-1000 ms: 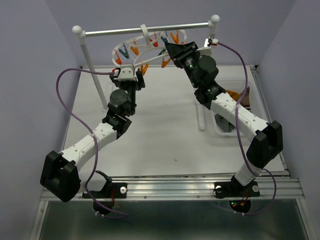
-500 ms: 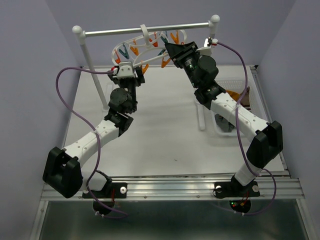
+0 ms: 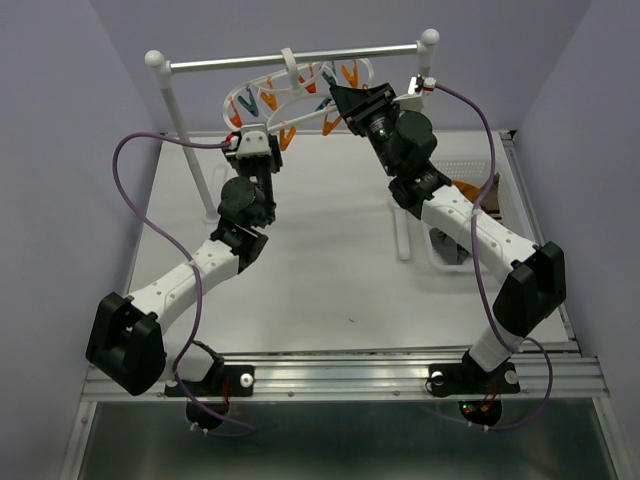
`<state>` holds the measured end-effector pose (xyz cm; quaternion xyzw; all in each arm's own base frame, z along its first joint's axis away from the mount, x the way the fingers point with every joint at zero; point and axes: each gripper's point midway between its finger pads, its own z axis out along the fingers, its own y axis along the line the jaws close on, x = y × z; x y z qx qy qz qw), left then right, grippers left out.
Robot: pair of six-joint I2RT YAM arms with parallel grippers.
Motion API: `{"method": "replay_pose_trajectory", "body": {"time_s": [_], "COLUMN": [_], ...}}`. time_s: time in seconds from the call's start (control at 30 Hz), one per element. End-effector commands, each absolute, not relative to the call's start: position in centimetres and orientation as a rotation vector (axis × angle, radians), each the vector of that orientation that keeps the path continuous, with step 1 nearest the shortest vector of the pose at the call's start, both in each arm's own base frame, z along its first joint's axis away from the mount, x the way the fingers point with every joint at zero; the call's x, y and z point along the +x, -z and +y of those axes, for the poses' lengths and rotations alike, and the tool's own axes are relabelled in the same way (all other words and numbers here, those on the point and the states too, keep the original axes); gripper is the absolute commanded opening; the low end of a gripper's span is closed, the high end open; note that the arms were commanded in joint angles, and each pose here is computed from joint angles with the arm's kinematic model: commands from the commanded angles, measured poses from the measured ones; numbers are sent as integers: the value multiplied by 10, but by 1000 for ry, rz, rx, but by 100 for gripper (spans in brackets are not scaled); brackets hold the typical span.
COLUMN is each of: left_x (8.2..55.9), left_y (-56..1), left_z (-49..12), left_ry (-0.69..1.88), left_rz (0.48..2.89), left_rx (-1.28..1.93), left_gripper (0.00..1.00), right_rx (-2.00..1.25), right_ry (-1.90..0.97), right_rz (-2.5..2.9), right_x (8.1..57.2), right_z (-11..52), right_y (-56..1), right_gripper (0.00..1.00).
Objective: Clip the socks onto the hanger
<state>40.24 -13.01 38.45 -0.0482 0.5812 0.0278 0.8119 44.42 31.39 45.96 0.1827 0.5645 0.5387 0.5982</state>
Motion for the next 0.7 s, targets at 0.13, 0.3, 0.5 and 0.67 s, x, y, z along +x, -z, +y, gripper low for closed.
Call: {"method": "replay_pose_trajectory", "body": {"time_s": [0.13, 0.3, 0.5, 0.67], "left_x": [385, 384, 384, 380], "left_y": [-433, -430, -428, -438], "left_z": [-119, -120, -133, -148], "left_ry": [-3, 7, 70, 180], "left_rz": [1095, 1118, 1177, 1196], "left_rx": [-183, -171, -120, -88], "left_gripper": [49, 33, 8, 0], "right_rx": [347, 348, 341, 322], "right_ry": [-1262, -1253, -1235, -1203], "right_rz": [1308, 1313, 1321, 1337], "right_x": [426, 426, 425, 423], "right_z": [320, 318, 316, 314], "right_y": [-470, -468, -466, -460], "right_gripper": [34, 34, 34, 34]}}
